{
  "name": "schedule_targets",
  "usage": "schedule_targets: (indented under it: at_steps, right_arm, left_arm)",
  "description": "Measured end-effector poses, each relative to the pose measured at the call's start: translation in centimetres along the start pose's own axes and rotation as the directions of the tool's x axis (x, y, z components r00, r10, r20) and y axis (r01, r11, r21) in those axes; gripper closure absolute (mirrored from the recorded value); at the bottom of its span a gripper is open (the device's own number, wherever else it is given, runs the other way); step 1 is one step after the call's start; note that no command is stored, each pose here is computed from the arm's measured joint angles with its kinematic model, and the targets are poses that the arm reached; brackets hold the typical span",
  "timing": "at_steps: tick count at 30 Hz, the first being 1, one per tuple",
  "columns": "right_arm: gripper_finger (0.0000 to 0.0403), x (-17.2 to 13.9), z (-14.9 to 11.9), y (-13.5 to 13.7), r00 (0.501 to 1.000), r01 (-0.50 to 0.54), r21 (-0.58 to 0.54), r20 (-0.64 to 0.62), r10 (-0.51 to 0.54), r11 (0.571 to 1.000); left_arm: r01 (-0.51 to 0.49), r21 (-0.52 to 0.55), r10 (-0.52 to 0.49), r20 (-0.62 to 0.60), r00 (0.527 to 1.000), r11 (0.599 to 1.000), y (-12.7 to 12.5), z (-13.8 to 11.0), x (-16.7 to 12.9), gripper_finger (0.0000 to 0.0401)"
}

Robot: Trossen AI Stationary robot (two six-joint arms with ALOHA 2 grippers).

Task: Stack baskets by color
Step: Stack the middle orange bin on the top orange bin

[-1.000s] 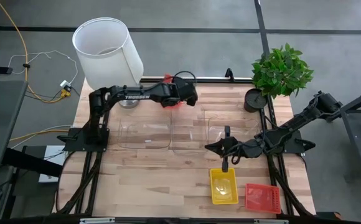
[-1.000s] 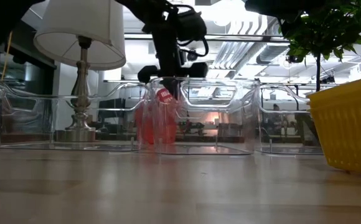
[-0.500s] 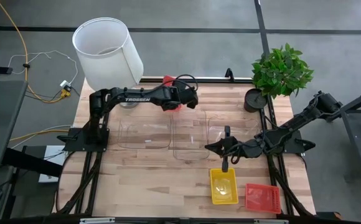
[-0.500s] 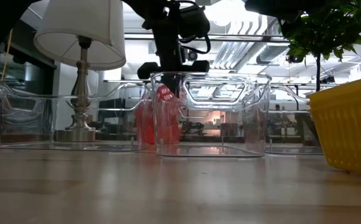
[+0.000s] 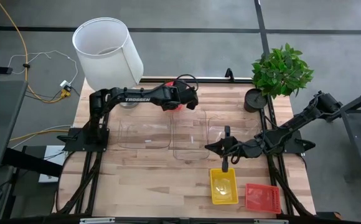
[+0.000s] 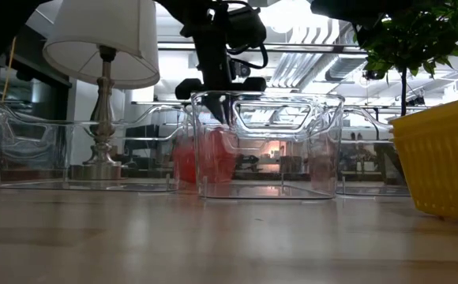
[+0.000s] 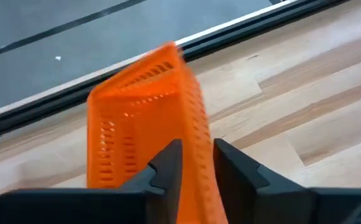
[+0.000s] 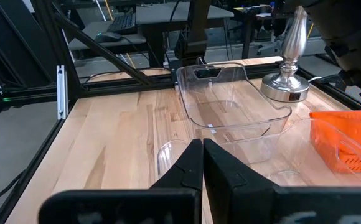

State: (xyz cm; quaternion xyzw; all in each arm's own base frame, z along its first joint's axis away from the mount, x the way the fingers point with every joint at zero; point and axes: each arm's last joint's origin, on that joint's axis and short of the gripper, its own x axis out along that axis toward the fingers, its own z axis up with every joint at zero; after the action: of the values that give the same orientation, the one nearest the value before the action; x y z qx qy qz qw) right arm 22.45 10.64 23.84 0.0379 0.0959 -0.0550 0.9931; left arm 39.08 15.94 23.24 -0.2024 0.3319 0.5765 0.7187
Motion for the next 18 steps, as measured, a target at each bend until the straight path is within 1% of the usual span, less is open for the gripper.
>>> schedule_targets:
  at_steps: [7, 12, 15, 17, 18]
  right_arm:
    - [0.0403, 0.0, 0.0, 0.0, 1.000, 0.000, 0.000, 0.000, 0.000, 1.000]
    - [0.0403, 0.0, 0.0, 0.0, 1.000, 0.000, -0.001, -0.001, 0.000, 1.000]
    - [0.0403, 0.0, 0.0, 0.0, 1.000, 0.000, 0.001, -0.003, 0.000, 1.000]
    - [0.0403, 0.0, -0.1, 0.0, 1.000, 0.001, 0.003, -0.005, -0.001, 1.000]
    - [0.0403, 0.0, -0.1, 0.0, 1.000, 0.001, 0.003, -0.006, -0.001, 1.000]
  left_arm:
    - [0.005, 0.028, -0.005, 0.003, 1.000, 1.000, 0.0, 0.2, -0.1, 0.0268]
    - [0.030, 0.062, -0.031, 0.019, 0.999, 0.998, -0.3, 1.2, -0.8, 0.0246]
    - [0.036, 0.074, -0.038, 0.017, 0.999, 0.997, -0.4, 1.1, -0.9, 0.0254]
    - [0.026, 0.100, -0.028, 0.021, 0.999, 0.995, -0.4, 0.8, -0.8, 0.0282]
    - [0.005, 0.112, -0.008, 0.027, 1.000, 0.994, -0.3, 0.6, -0.6, 0.0305]
